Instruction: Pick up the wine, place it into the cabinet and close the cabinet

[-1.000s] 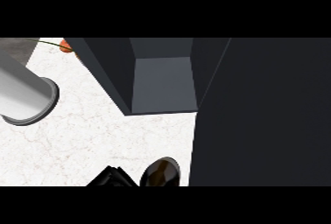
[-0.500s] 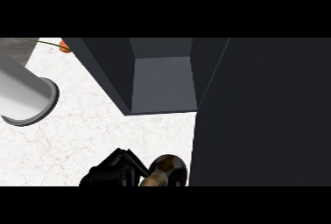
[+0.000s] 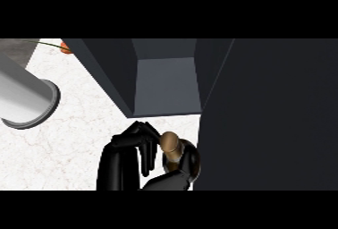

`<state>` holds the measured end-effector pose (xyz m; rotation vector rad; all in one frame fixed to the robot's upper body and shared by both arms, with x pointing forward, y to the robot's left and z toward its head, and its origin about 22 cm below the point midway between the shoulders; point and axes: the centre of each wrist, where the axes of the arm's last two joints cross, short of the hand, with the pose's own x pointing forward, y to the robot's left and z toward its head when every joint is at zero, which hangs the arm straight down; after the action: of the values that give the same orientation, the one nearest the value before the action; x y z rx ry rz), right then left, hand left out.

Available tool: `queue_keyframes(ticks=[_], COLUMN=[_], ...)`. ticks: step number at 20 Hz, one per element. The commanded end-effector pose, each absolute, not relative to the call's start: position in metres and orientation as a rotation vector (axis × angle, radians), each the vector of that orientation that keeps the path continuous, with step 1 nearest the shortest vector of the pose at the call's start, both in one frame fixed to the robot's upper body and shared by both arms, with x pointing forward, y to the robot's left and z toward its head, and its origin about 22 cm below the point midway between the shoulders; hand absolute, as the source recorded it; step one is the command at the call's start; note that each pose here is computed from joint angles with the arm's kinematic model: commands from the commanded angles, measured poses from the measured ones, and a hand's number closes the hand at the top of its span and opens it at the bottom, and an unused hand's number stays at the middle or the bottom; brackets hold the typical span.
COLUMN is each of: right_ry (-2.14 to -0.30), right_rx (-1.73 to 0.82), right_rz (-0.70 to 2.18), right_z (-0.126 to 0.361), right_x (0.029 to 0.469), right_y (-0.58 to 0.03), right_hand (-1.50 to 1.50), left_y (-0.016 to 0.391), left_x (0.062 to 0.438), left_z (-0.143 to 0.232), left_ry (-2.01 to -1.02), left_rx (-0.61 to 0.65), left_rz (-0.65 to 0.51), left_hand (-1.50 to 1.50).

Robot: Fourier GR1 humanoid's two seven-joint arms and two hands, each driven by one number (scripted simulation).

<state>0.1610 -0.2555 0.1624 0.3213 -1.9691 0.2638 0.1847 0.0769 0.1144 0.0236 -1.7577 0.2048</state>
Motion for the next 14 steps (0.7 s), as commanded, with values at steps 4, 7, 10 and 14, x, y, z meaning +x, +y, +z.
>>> queue_keyframes(ticks=[4, 7, 10, 14], right_ry=[-2.010, -1.990, -1.999, -1.992], right_rx=[0.325, 0.300, 0.293, 0.292], right_rz=[0.276, 0.262, 0.259, 0.256], right_z=[0.173, 0.159, 0.172, 0.170], right_x=[0.153, 0.160, 0.151, 0.145], right_y=[-0.263, -0.268, -0.266, -0.272], right_hand=[-1.50, -1.50, -1.50, -1.50], left_y=[0.085, 0.071, 0.083, 0.084], left_x=[0.234, 0.249, 0.257, 0.279], left_z=[0.106, 0.077, 0.046, 0.006], left_ry=[-1.783, -1.753, -1.726, -1.728], left_rx=[0.090, 0.088, 0.072, 0.077], left_rz=[0.123, 0.106, 0.081, 0.089], left_hand=[1.50, 1.50, 1.50, 1.50])
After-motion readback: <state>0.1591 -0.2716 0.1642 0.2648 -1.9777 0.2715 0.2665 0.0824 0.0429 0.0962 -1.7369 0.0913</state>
